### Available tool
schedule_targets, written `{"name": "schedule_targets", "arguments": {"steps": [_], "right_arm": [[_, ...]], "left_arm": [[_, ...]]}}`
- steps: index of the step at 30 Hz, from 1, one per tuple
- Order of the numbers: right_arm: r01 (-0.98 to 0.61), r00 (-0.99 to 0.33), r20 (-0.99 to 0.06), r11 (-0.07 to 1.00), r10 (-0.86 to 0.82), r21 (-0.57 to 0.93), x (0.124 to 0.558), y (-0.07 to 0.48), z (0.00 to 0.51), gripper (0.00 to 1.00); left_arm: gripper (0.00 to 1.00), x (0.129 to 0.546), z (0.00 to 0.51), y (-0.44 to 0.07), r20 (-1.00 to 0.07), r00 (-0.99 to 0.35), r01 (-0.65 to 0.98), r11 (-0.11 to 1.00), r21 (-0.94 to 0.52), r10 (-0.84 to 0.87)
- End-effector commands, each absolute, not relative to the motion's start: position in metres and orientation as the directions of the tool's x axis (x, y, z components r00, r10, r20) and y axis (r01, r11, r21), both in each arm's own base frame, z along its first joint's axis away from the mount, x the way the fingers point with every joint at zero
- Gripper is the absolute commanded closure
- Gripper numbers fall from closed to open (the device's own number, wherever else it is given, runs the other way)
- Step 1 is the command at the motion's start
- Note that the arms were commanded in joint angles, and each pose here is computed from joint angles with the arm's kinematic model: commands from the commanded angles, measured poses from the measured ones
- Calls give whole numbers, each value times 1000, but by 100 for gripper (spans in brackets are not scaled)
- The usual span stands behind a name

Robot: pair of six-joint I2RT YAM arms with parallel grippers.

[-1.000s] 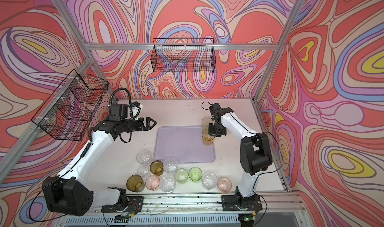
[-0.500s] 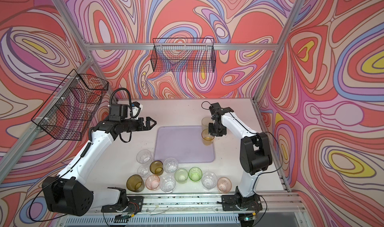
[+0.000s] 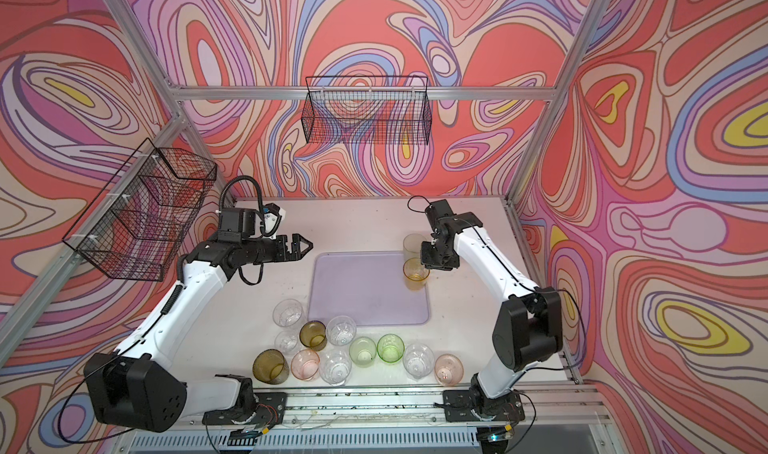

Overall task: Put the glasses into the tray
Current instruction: 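Move the right gripper back over the cups nearer the robot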

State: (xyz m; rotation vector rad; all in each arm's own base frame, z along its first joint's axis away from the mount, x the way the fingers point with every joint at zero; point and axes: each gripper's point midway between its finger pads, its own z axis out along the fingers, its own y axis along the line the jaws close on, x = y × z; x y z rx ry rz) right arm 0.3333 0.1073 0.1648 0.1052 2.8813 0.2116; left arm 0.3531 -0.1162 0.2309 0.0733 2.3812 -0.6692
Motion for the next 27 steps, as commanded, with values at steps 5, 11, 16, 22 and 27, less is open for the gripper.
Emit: {"name": "schedule_targets", "arguments": {"steps": [5, 11, 16, 22, 27], "right_arm": [[15, -966, -252, 983, 61, 182, 300, 103, 196, 68], [22, -973, -223, 982, 64, 187, 271, 97, 203, 68], [73, -981, -168, 984, 101, 164, 245, 87, 201, 65], [145, -980, -117, 979, 163, 144, 222, 79, 197, 63], [204, -975, -60, 972, 212, 119, 198, 71, 194, 63]], "left_arm": [[0, 352, 234, -114, -620, -775, 221, 868, -445, -121], [0, 352, 235, -115, -620, -775, 223, 865, -450, -123], [0, 352, 235, -115, -619, -776, 223, 865, -450, -123], [0, 352, 234, -116, -617, -777, 223, 864, -452, -123], [0, 352, 233, -116, -615, -779, 221, 864, -453, -124]]}}
